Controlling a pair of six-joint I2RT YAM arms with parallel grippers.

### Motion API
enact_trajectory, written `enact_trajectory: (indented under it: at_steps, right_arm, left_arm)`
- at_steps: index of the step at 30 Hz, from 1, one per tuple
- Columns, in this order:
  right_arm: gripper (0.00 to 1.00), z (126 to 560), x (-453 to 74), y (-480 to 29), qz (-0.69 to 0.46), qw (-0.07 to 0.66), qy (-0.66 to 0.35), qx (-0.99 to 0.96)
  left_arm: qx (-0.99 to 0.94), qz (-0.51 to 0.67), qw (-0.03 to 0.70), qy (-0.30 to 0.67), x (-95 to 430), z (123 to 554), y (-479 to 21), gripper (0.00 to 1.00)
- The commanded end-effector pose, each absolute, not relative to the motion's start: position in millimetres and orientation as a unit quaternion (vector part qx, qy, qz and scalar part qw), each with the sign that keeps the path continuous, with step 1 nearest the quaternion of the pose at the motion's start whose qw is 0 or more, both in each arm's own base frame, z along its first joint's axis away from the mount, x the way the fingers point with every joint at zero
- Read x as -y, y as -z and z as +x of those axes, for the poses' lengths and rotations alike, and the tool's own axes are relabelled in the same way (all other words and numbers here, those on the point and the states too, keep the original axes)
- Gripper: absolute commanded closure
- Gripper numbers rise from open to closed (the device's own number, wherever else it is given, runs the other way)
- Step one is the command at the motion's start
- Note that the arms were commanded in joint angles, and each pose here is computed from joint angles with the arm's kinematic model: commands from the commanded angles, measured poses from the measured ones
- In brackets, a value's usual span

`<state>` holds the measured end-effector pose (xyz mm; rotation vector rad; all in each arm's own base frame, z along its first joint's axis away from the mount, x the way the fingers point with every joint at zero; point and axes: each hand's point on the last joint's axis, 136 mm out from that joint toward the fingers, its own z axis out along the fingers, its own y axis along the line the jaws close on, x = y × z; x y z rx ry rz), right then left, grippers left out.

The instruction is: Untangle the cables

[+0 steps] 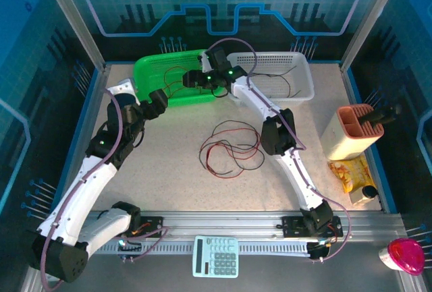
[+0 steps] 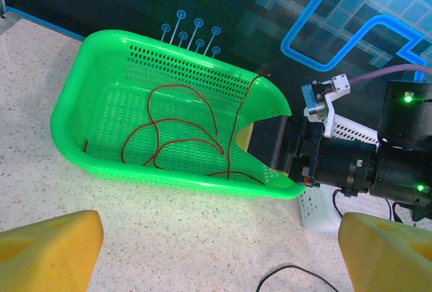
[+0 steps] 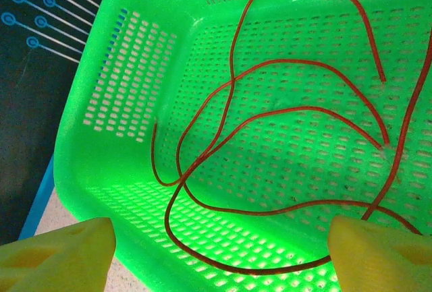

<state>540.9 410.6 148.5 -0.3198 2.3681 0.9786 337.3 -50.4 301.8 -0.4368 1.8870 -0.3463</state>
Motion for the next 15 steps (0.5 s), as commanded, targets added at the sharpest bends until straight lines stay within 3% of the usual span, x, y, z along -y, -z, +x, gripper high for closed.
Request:
enact_trajectory:
  at_steps: [1,15]
  right_arm:
    - [0.13,517.3,-424.9,-218.6,-0.163,0.307,-0.393,-0.852]
    - [0.07,474.4,-437.1,-331.4,-0.205,0.356,-0.454,-0.791]
  left_arm:
    - [-0.796,-0.192,0.553,0.155,48.5,333.0,-305.9,0.09]
    - [-0.793,-0.196,0.558,0.149,43.8,325.8,-307.3,0.08]
